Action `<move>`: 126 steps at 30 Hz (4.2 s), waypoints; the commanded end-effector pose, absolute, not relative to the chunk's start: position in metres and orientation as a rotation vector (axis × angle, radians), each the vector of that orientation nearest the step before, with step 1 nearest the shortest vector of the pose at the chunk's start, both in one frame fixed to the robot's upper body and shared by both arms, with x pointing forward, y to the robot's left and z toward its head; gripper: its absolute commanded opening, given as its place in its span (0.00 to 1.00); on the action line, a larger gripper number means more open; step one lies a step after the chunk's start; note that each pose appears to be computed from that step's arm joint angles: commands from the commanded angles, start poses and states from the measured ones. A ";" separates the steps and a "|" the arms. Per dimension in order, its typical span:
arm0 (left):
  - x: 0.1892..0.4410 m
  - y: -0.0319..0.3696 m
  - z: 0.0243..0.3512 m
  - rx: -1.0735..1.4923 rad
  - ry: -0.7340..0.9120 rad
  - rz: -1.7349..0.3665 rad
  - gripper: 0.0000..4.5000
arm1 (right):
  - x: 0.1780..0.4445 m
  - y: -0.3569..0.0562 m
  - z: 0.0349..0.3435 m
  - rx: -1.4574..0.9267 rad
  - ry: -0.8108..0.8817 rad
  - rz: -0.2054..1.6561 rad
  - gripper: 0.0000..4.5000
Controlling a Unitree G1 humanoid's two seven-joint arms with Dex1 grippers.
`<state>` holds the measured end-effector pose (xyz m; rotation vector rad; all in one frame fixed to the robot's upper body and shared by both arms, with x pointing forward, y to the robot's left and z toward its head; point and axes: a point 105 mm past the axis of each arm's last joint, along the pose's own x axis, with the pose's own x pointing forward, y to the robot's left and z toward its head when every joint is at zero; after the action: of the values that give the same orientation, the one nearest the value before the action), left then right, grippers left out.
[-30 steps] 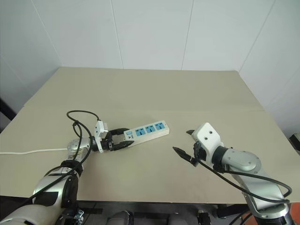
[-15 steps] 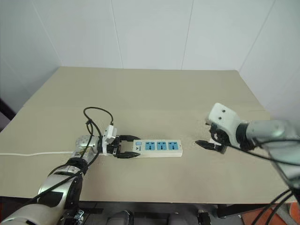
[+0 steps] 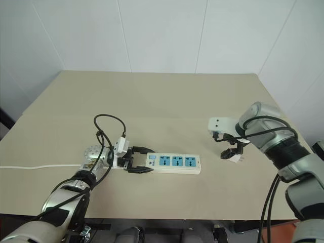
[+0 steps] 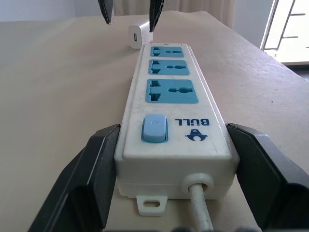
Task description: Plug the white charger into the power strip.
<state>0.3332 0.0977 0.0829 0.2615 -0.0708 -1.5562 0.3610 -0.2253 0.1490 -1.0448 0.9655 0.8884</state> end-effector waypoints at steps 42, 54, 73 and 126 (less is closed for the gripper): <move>0.329 0.109 0.076 0.320 -0.043 -1.558 0.71 | 0.373 -0.160 0.248 -0.638 0.275 0.968 0.25; 0.332 0.113 0.081 0.336 -0.031 -1.554 0.71 | 0.335 -0.118 0.202 0.117 -0.240 1.101 0.25; 0.329 0.115 0.082 0.329 -0.043 -1.558 0.71 | 0.334 -0.067 0.143 0.096 -0.182 1.428 0.25; 0.326 0.115 0.076 0.304 0.038 -1.585 0.71 | 0.335 -0.087 0.088 0.002 -0.036 1.434 0.25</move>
<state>0.3287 0.1129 0.0764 0.2648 0.0198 -1.5555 0.3362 -0.0718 0.1061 0.0163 -0.1209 1.4643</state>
